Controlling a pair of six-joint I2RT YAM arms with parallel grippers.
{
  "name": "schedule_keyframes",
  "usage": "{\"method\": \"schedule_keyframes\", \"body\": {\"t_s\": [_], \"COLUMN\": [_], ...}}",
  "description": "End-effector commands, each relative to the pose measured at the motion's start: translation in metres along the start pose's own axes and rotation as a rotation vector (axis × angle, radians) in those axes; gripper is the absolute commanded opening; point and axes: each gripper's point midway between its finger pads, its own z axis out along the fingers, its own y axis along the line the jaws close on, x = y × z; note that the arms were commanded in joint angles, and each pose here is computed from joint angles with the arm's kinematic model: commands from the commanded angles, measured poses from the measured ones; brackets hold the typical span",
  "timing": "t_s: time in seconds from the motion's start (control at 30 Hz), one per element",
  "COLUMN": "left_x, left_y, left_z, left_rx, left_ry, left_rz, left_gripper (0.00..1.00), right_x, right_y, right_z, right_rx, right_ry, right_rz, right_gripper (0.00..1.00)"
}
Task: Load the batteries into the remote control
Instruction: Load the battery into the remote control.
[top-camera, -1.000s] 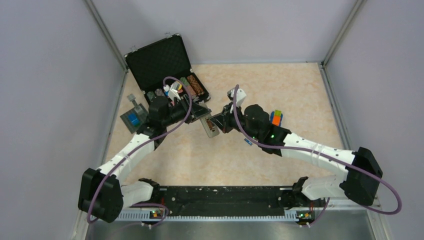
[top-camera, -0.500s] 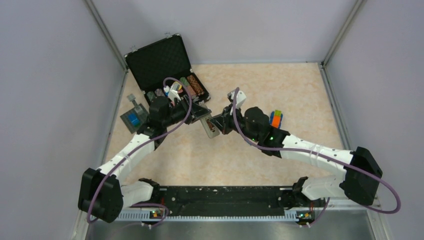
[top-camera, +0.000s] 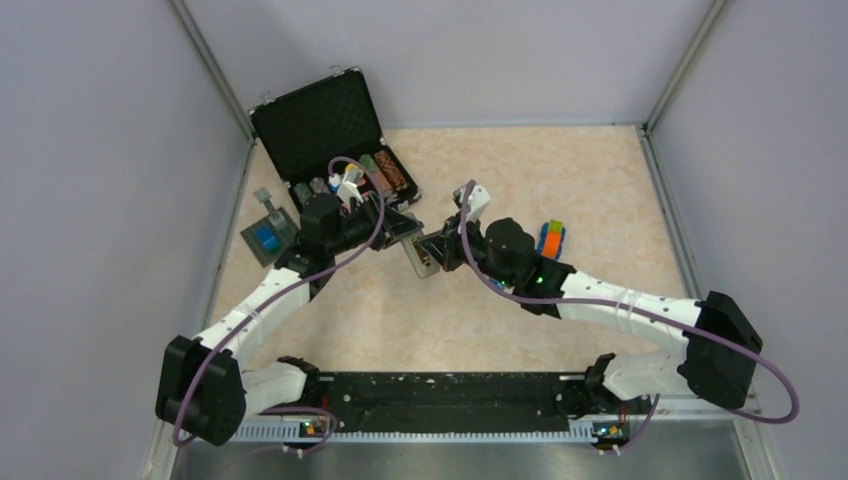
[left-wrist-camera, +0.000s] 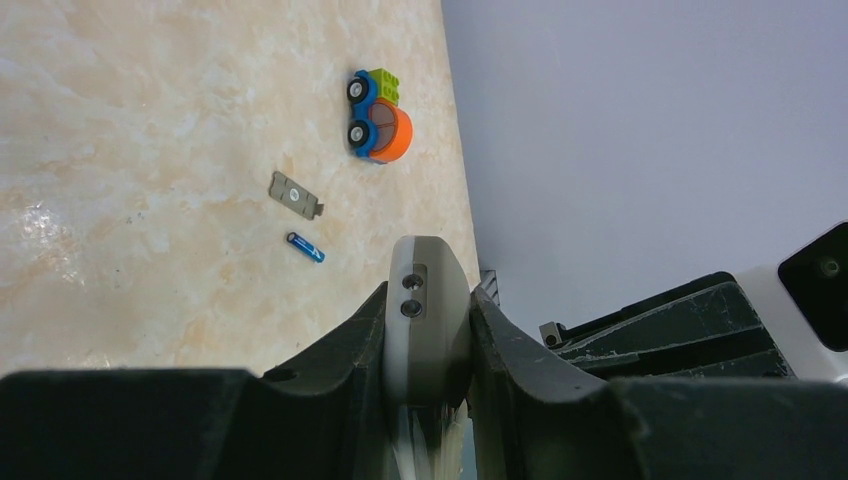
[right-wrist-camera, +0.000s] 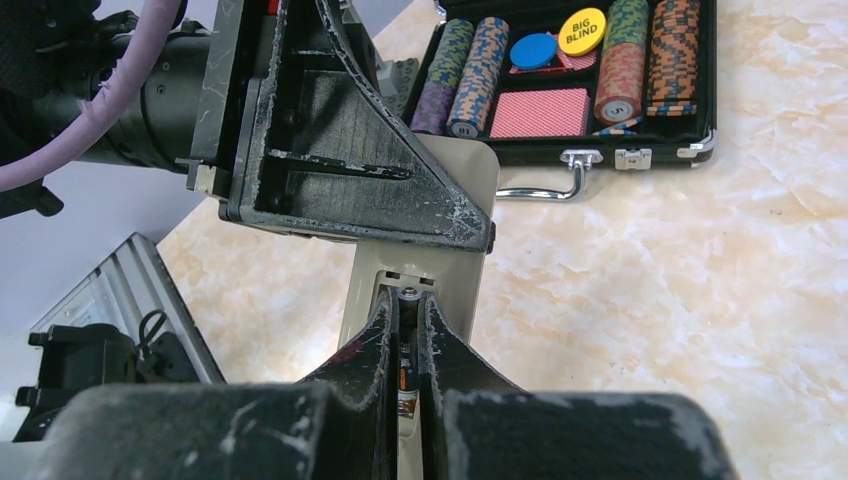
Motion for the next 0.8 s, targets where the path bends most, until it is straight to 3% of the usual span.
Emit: {"method": "schedule_keyframes", "body": {"t_s": [0.0,0.5,0.77], "left_x": [-0.005,-0.014,-0.012], "left_y": [-0.021,-0.025,-0.024], "left_z": [-0.004,-0.003,-0.003], "left_rx": [0.063,0.047,0.048], "left_ry": [-0.024,-0.047,-0.037], "left_rz": [0.03,0.057,0.056], "left_gripper": [0.0,0.0,0.0], "right_x": [-0.005,0.033,0.021], "right_y": [0.001,-0.001,0.0], "right_z": [0.002,-0.004,0.003], "right_rx": [0.007,-0.024,0.011], "right_ry": [-0.036,0.097,0.096], "right_rz": [-0.038,-0.09,-0.056], "right_gripper": [0.0,0.03,0.08]}}
